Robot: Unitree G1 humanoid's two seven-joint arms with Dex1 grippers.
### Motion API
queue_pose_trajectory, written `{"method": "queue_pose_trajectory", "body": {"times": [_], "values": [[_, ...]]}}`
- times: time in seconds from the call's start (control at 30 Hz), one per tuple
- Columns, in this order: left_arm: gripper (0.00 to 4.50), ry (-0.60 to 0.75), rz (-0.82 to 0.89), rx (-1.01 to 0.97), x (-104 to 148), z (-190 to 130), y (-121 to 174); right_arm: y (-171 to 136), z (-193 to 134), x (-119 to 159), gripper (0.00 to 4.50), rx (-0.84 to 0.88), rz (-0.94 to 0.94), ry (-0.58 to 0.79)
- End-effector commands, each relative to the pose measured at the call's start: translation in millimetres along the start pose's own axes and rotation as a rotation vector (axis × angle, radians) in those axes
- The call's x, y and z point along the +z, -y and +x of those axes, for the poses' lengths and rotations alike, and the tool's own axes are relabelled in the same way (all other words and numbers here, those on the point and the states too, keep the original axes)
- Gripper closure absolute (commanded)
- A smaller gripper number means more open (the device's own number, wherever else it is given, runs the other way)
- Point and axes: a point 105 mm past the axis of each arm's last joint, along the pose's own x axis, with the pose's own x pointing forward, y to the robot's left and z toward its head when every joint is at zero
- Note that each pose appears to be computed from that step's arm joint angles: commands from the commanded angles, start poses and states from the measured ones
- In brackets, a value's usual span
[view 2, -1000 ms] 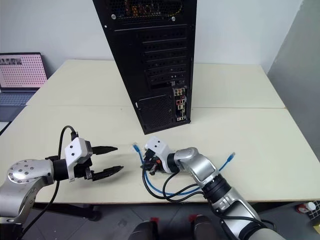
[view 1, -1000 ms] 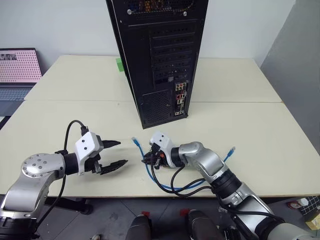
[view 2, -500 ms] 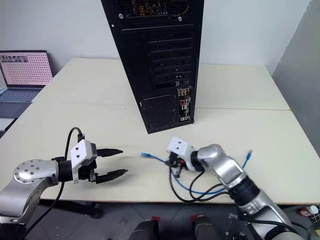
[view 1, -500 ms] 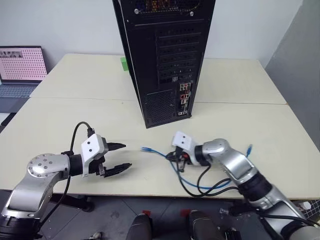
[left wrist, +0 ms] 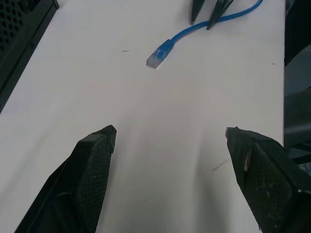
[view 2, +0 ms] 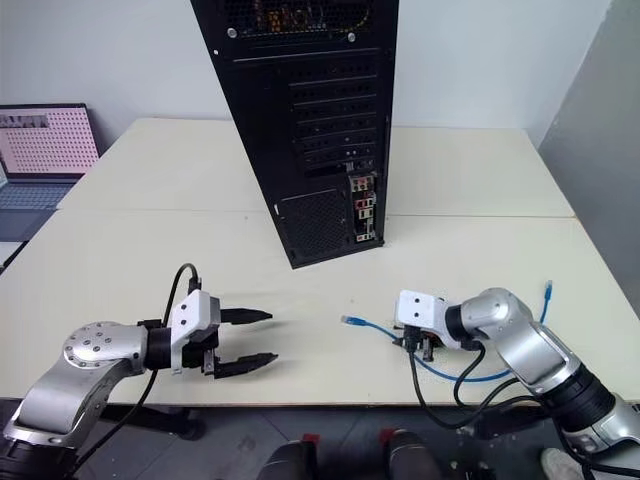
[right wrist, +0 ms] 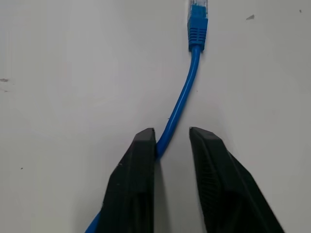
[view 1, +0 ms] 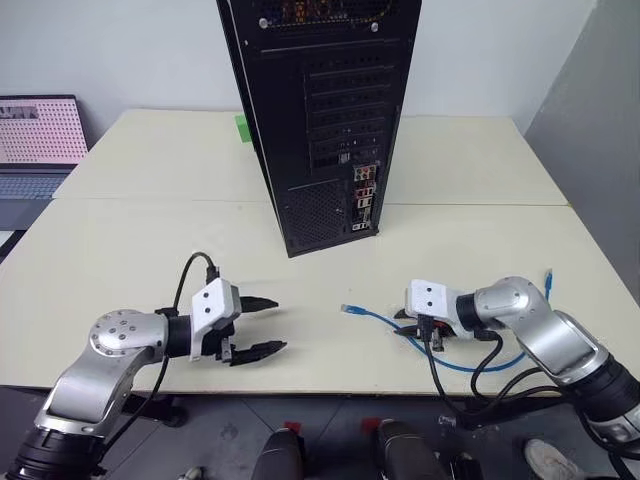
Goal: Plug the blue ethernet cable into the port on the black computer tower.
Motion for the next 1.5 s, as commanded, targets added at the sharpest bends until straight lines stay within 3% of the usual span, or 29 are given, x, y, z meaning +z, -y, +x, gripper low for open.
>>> {"method": "queue_pose_trajectory", "body": {"times": [0.03,0.17,0.33,0.67,1.1,1.5], "values": [[0.62,0.023,0.04,-0.012,9.4,2.8,1.6,6.1,-6.9,14.5,2.16,-0.036,0.005,0.08],[0.62,0.028,0.04,-0.012,9.8,3.8,3.3,6.6,-3.9,36.9,1.14,-0.064,0.075,0.239],[0.62,0.032,0.041,-0.014,10.6,6.2,4.5,6.9,17.3,42.8,1.14,-0.123,0.164,0.312],[0.62,0.031,0.043,-0.007,10.8,6.2,1.2,1.7,42.6,28.8,1.14,-0.152,0.224,0.276],[0.62,0.037,0.081,0.031,9.1,15.1,-5.0,2.6,41.8,30.7,4.37,-0.158,0.192,0.268],[0.62,0.106,0.112,-0.066,28.3,33.0,-10.0,-5.5,18.4,76.8,4.39,-0.027,0.056,0.346]]}}
